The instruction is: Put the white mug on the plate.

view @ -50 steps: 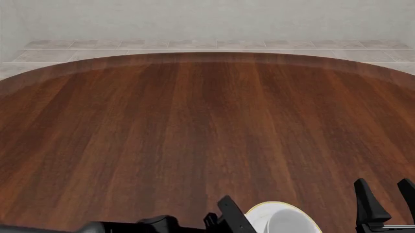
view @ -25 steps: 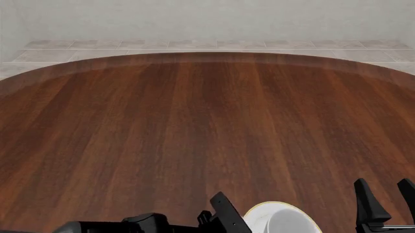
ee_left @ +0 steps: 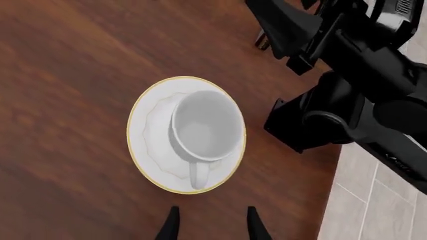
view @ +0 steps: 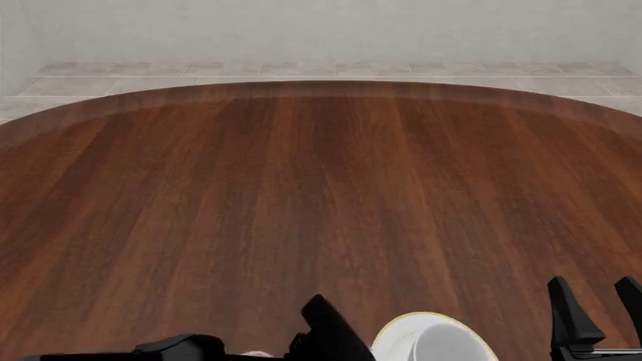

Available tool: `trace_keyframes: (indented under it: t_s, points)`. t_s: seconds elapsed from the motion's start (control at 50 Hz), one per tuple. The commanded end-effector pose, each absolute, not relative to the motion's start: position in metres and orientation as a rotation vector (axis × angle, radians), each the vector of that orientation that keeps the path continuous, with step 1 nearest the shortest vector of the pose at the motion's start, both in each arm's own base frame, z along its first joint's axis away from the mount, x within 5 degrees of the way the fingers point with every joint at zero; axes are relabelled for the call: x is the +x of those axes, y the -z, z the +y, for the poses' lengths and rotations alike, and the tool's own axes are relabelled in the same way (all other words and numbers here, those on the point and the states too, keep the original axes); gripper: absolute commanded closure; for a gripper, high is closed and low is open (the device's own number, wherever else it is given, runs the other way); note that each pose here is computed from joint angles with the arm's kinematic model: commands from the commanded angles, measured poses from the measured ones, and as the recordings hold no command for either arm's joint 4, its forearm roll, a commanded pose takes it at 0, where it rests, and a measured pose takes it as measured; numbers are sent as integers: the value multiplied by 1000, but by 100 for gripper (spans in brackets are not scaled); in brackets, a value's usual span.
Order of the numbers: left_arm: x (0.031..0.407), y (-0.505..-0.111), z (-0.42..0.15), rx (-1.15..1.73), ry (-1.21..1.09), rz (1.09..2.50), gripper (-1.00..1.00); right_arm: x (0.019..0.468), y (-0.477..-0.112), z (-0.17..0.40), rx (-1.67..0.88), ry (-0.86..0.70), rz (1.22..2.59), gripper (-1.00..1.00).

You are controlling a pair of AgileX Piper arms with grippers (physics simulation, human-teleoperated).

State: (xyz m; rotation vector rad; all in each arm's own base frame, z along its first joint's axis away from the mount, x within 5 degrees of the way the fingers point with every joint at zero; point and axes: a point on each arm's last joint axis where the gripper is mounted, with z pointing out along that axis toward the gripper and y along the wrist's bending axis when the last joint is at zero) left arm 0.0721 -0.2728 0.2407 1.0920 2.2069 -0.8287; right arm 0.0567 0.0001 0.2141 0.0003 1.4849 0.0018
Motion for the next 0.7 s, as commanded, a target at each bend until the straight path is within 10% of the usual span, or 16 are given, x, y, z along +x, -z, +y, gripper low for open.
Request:
trace_keyframes:
  t_s: [0.02,0.7]
  points:
    - [58,-257,-266,996,940,2247,-100,57,-214,0,0,0,1485,-100]
    - [57,-290,-192,851,1003,2182,-100,57,-214,0,0,0,1485,-100]
